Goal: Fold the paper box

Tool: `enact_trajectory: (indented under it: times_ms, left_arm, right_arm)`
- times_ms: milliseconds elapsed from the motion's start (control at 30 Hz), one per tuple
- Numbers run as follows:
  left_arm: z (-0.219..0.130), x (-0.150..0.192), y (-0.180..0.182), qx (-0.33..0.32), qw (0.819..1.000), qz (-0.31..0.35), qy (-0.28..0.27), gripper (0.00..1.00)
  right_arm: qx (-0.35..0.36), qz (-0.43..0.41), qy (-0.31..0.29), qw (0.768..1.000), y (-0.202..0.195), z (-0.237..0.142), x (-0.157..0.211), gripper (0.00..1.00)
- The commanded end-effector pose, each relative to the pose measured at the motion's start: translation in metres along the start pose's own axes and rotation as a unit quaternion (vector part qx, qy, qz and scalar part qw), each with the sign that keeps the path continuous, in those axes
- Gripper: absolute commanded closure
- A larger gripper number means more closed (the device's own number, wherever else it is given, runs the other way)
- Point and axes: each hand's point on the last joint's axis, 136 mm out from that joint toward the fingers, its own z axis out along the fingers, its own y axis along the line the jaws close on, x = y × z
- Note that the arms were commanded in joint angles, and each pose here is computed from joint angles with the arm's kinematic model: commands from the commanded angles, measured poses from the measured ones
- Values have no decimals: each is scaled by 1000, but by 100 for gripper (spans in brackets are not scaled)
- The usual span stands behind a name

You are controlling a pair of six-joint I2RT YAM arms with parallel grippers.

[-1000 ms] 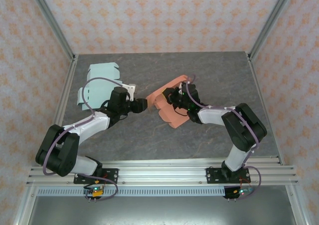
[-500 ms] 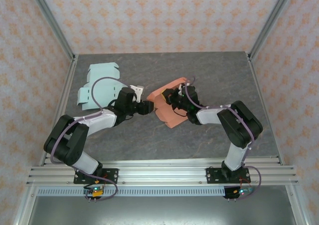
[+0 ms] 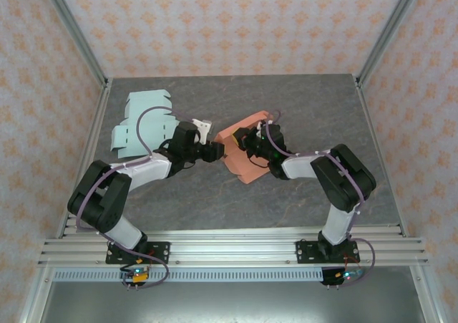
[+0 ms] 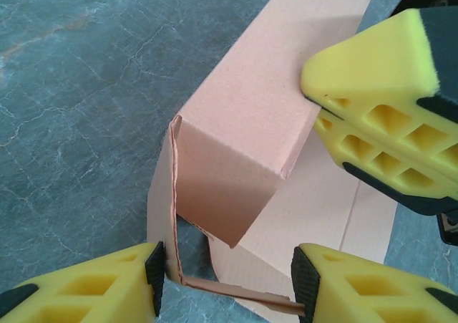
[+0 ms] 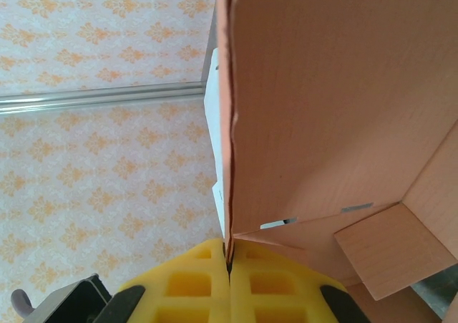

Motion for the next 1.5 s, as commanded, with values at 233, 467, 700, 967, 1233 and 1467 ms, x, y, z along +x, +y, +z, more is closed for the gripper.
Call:
enact_trajectory:
  times_ms: [233, 467, 700, 967, 1233, 1467]
  left_arm:
    - [6, -17, -29, 50, 999, 18, -11, 45]
    - [-7, -14, -27, 35, 998, 41, -27, 37]
    - [-40, 1, 1, -35, 995, 74, -56, 29]
    - [-69, 15, 30, -76, 992, 56, -88, 24]
    - [-58, 22, 41, -93, 989, 74, -92, 23]
    - [-45, 3, 27, -77, 983, 127, -110, 22]
  right_arm:
    - [-6, 5, -3, 1000, -7, 0, -1, 95]
    - [-7, 7, -4, 1000, -7, 0, -1, 96]
    - [-2, -4, 8, 1000, -3, -2, 1, 96]
    - [2, -8, 18, 1000, -3, -1, 5, 96]
    - [3, -12, 27, 1000, -1, -1, 7, 96]
    - [1, -11, 35, 999, 0, -2, 10, 96]
